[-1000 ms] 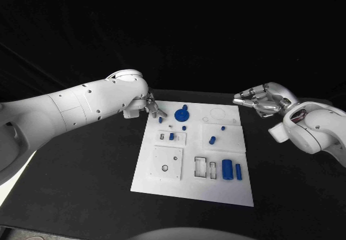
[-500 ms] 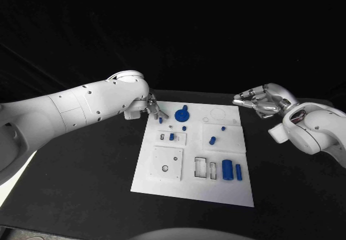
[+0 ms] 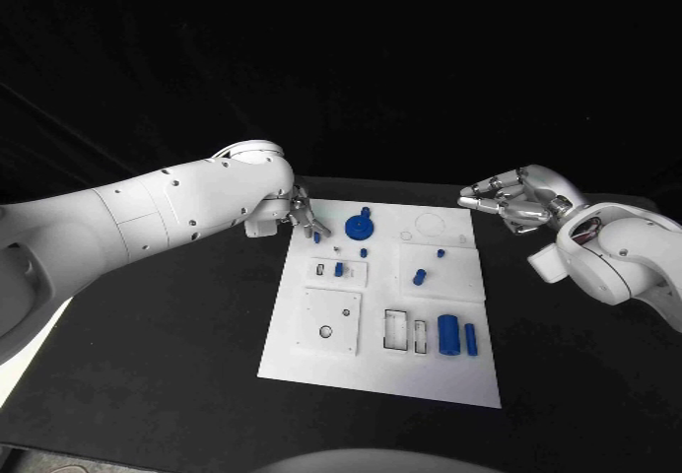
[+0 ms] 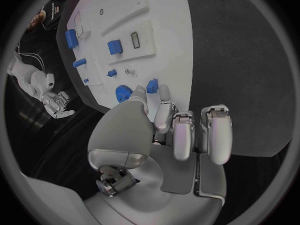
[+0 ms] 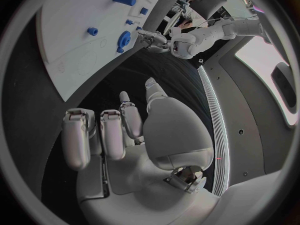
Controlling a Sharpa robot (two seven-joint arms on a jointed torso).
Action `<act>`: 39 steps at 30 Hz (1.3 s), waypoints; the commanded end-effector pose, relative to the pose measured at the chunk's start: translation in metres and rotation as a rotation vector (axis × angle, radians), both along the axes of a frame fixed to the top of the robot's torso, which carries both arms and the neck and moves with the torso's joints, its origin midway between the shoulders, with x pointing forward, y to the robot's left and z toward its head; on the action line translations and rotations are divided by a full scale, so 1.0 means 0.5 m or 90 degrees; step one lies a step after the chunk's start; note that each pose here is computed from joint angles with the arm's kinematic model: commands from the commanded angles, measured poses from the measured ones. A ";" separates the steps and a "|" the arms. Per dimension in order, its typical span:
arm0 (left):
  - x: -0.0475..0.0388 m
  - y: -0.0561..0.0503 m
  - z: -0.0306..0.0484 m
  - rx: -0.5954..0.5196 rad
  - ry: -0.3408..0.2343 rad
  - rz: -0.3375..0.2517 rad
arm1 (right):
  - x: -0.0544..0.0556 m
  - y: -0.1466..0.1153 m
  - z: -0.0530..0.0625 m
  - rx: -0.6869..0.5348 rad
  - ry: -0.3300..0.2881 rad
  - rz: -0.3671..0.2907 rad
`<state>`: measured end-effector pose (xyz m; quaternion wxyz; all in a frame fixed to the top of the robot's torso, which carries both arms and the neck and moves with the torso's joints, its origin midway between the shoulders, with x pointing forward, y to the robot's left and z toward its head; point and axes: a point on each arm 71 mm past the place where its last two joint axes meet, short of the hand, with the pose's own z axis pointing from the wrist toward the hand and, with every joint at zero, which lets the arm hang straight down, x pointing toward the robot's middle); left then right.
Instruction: Assemble the parts on the task board
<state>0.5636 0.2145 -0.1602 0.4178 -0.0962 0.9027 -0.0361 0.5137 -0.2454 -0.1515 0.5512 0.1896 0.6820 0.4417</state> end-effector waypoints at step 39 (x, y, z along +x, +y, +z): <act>-0.034 0.008 0.009 -0.129 -0.012 0.014 | 0.004 0.003 -0.011 -0.006 0.011 0.010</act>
